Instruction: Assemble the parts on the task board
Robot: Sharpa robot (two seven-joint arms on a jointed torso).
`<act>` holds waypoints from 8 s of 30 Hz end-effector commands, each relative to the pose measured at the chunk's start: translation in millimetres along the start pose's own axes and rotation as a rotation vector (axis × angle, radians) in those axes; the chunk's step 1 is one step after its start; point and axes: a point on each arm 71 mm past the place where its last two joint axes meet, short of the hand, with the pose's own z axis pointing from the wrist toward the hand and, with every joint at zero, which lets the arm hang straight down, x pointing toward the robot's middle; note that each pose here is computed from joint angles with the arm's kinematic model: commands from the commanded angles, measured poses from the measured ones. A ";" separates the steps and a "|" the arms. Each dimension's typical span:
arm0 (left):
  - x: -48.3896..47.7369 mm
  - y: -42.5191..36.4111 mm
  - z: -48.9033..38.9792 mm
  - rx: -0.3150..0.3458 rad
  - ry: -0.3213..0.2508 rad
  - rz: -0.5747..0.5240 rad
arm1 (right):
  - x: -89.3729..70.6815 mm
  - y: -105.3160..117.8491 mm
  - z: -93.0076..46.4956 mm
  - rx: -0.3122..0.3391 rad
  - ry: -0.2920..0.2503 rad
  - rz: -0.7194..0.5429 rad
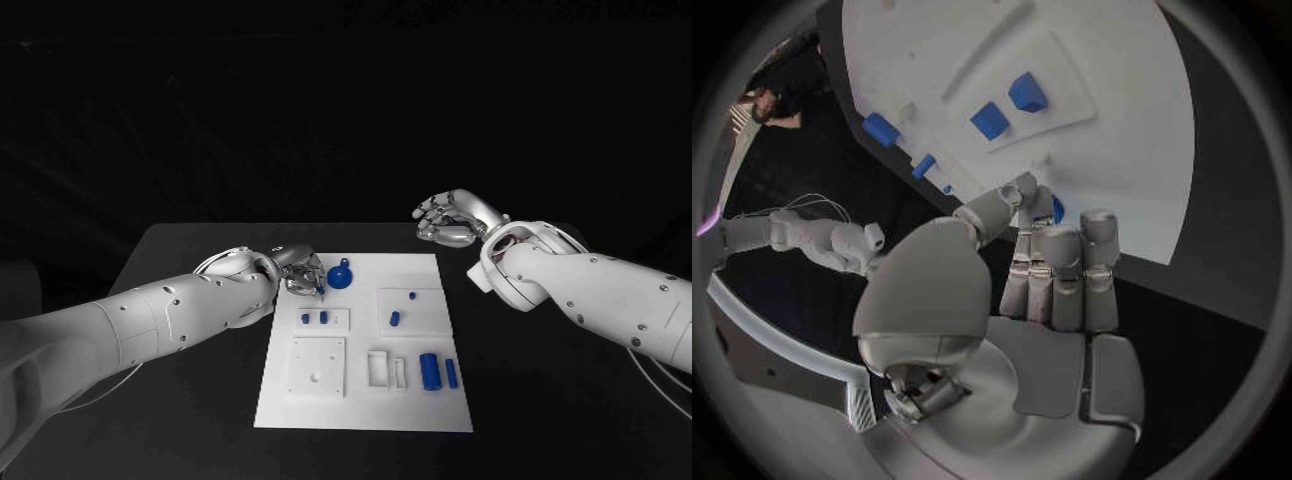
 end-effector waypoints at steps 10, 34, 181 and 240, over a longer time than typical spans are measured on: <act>5.5 5.4 -0.2 -0.012 0.031 0.017 | 0.2 1.3 -0.2 -0.011 0.008 0.000; 20.6 2.9 1.5 -0.016 0.066 0.022 | 0.1 1.1 -0.2 -0.011 0.007 0.000; -51.3 5.0 -60.2 0.088 -0.179 -1.065 | 117.1 -27.0 -14.8 -0.030 0.351 -0.731; -54.7 13.4 -60.9 0.072 -0.211 -1.057 | 91.5 22.0 -36.4 -0.146 0.164 -0.549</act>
